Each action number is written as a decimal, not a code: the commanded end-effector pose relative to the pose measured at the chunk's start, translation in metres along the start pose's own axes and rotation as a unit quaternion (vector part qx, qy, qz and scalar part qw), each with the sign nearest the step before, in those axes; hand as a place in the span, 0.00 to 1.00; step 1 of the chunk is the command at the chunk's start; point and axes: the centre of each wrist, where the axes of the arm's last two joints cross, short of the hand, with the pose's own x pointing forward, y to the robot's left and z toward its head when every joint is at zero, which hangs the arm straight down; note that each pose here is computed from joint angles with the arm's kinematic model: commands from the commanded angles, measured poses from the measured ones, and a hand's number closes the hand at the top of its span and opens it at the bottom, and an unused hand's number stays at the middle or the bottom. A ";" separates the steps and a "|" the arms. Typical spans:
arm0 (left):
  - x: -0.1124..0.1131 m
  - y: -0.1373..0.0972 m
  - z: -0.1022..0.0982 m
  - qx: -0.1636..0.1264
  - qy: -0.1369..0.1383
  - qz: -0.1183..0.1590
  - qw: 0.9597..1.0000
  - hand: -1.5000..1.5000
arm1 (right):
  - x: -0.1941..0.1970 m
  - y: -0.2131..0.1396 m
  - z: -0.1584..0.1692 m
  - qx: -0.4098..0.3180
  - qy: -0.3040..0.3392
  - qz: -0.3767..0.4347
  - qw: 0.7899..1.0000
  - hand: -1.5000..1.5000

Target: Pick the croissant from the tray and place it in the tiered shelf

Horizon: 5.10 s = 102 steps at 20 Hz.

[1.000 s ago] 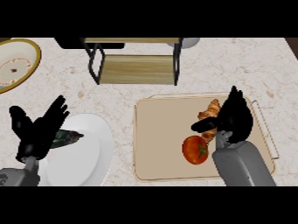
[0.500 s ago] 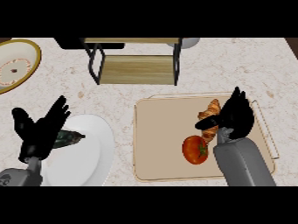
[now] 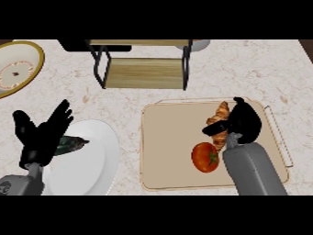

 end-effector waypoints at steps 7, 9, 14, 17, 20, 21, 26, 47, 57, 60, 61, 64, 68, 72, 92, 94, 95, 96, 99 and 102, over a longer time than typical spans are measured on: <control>-0.030 0.010 0.002 0.019 0.037 -0.001 0.999 0.50 | 0.001 0.035 0.007 0.046 -0.040 0.024 0.998 1.00; -0.036 0.020 0.011 0.017 0.047 0.002 0.999 0.50 | 0.018 0.026 0.013 0.034 -0.052 0.017 0.998 1.00; -0.011 -0.014 -0.003 -0.020 0.035 -0.010 0.999 0.50 | 0.053 0.040 0.076 0.091 -0.209 0.065 0.972 1.00; 0.002 -0.024 -0.009 -0.051 0.022 -0.020 0.998 0.50 | 0.076 0.033 0.113 0.143 -0.325 0.096 0.930 1.00; -0.005 -0.031 -0.008 -0.048 0.035 -0.019 0.998 0.50 | 0.088 0.029 0.149 0.150 -0.381 0.057 0.911 1.00; -0.002 -0.025 -0.009 -0.051 0.032 -0.028 0.998 0.50 | 0.101 0.018 0.162 0.142 -0.388 0.044 0.910 1.00; -0.001 -0.027 -0.010 -0.029 0.036 -0.022 0.999 0.50 | 0.127 -0.011 0.219 0.065 -0.455 -0.014 0.888 1.00; -0.032 -0.002 0.006 0.001 0.054 -0.001 0.999 0.50 | 0.247 -0.184 0.285 -0.061 -0.410 -0.130 0.901 1.00; -0.024 -0.016 0.007 0.002 0.040 0.002 0.999 0.50 | 0.280 -0.230 0.237 -0.064 -0.402 -0.110 0.907 1.00; -0.015 -0.002 -0.008 0.011 0.039 -0.003 0.999 0.50 | 0.287 -0.217 0.213 -0.049 -0.402 -0.095 0.909 1.00; -0.035 -0.007 0.005 0.004 0.050 0.000 0.999 0.50 | 0.285 -0.221 0.217 -0.044 -0.410 -0.087 0.907 1.00; -0.008 -0.006 0.004 0.005 0.039 0.004 0.999 0.50 | 0.290 -0.197 0.207 -0.055 -0.408 -0.066 0.909 1.00; -0.007 -0.003 0.001 -0.006 0.039 -0.009 0.999 0.50 | 0.292 -0.201 0.174 -0.063 -0.412 -0.058 0.907 1.00; -0.004 -0.004 -0.003 -0.002 0.042 -0.003 0.999 0.50 | 0.290 -0.185 0.152 -0.066 -0.406 -0.068 0.909 1.00; -0.018 -0.009 -0.002 -0.003 0.034 -0.008 0.999 0.50 | 0.295 -0.192 0.128 -0.080 -0.431 -0.033 0.898 1.00; -0.033 -0.013 0.003 -0.006 0.036 -0.007 0.999 0.50 | 0.286 -0.169 0.107 -0.073 -0.424 -0.018 0.903 1.00; -0.022 0.003 -0.002 -0.001 0.033 -0.005 0.999 0.50 | 0.293 -0.170 0.132 -0.073 -0.406 -0.109 0.905 1.00; -0.019 -0.016 -0.002 0.001 0.036 -0.008 0.999 0.50 | 0.288 -0.179 0.115 -0.075 -0.396 -0.151 0.903 1.00; -0.021 0.001 0.002 0.003 0.034 -0.008 0.999 0.50 | 0.286 -0.191 0.105 -0.079 -0.380 -0.202 0.899 0.00; -0.011 0.005 -0.002 -0.008 0.040 -0.008 0.999 0.50 | 0.294 -0.191 0.130 -0.059 -0.377 -0.250 0.890 0.00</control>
